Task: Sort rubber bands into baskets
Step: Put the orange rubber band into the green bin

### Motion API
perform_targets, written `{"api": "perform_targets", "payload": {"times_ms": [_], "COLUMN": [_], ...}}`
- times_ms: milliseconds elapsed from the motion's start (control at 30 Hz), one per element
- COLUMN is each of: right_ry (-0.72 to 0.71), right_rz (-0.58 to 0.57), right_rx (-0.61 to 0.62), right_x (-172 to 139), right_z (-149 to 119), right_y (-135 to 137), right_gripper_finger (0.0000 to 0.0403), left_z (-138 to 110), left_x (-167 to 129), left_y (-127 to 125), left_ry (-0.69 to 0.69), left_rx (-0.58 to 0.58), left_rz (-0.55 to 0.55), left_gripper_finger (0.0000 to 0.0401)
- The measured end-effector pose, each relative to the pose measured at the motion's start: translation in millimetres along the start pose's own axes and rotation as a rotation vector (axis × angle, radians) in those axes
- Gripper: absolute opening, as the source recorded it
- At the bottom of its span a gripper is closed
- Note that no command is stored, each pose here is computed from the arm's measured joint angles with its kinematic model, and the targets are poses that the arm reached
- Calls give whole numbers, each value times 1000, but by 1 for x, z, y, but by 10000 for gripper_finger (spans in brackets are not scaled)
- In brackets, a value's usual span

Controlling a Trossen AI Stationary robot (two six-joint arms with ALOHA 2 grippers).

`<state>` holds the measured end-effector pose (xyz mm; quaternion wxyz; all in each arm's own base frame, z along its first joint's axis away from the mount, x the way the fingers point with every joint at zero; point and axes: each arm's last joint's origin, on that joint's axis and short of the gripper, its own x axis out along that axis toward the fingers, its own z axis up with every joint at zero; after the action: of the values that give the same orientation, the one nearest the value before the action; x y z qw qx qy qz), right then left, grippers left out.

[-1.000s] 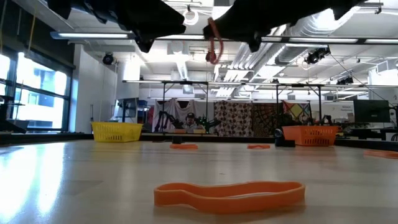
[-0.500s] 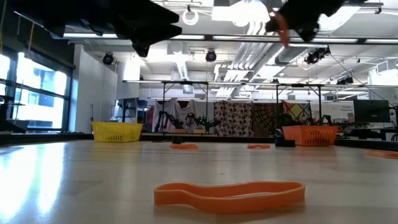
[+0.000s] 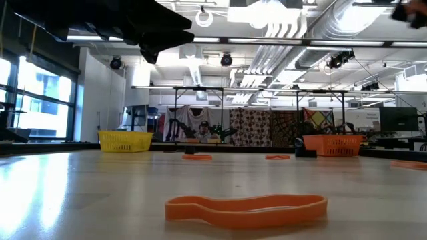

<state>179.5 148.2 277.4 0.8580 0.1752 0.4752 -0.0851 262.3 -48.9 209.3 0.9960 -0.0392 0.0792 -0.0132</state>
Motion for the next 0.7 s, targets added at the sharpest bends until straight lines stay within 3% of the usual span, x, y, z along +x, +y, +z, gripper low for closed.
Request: {"api": "perform_targets", "payload": {"times_ms": [400,533,700], "right_ry": [483,599,680], "right_rz": [-148,-167,-150], "right_rx": [328,297,123], "right_x": [6,11,13], "right_z": [-46,-59,-79], "right_y": [22,29,38], "right_gripper_finger": [0,0,0], "left_z": [0,0,0], "left_x": [0,0,0], "left_y": [0,0,0], "left_ry": [1,1,1], "left_rx": [-2,-2,1], "left_rz": [0,0,0], "left_gripper_finger": [142,142,142]}}
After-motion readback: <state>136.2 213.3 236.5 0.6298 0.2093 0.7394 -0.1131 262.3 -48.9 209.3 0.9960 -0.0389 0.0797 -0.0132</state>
